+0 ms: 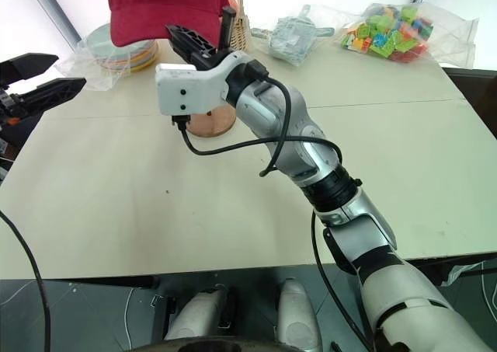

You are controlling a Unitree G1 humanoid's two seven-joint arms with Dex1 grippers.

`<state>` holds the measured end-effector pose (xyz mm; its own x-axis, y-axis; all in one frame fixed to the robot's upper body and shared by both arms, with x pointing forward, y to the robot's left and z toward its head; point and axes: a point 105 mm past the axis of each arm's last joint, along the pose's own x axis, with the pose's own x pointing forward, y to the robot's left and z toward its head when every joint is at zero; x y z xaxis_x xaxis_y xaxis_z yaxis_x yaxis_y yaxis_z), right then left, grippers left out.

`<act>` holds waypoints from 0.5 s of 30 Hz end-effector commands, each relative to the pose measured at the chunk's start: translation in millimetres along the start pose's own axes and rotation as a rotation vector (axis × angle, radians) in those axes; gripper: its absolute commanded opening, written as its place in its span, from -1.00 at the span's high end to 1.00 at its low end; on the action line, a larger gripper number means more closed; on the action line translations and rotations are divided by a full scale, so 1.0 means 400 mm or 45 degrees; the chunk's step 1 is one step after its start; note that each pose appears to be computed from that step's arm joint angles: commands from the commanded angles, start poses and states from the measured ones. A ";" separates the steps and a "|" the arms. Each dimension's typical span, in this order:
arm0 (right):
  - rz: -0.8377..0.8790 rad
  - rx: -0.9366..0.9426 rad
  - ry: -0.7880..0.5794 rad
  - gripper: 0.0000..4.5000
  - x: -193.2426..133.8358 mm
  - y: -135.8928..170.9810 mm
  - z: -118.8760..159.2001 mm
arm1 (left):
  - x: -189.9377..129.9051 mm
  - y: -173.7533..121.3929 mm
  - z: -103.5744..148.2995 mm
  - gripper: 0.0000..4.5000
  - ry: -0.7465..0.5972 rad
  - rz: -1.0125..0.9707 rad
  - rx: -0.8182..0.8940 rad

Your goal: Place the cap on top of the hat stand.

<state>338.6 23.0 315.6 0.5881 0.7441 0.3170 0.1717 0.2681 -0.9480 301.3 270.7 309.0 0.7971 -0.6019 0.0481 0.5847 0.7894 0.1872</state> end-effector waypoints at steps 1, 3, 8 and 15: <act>-0.032 -0.048 -0.050 1.00 -0.015 -0.016 0.033 | 0.002 -0.001 0.033 -1.00 -0.055 -0.003 0.036; -0.014 -0.053 -0.043 1.00 -0.025 -0.002 0.031 | 0.006 0.000 0.032 -1.00 -0.056 -0.007 0.034; 0.021 -0.048 -0.005 1.00 -0.041 0.030 0.019 | 0.016 0.000 0.029 -1.00 -0.058 -0.018 0.027; 0.050 -0.001 -0.017 0.54 -0.045 0.054 0.028 | 0.024 0.001 0.025 -1.00 -0.051 -0.029 0.024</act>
<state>335.9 16.4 278.4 0.6284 0.7400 0.2397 0.1232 0.2096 -0.9700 310.7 264.0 305.2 0.7793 -0.6251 0.0435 0.6121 0.7743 0.1605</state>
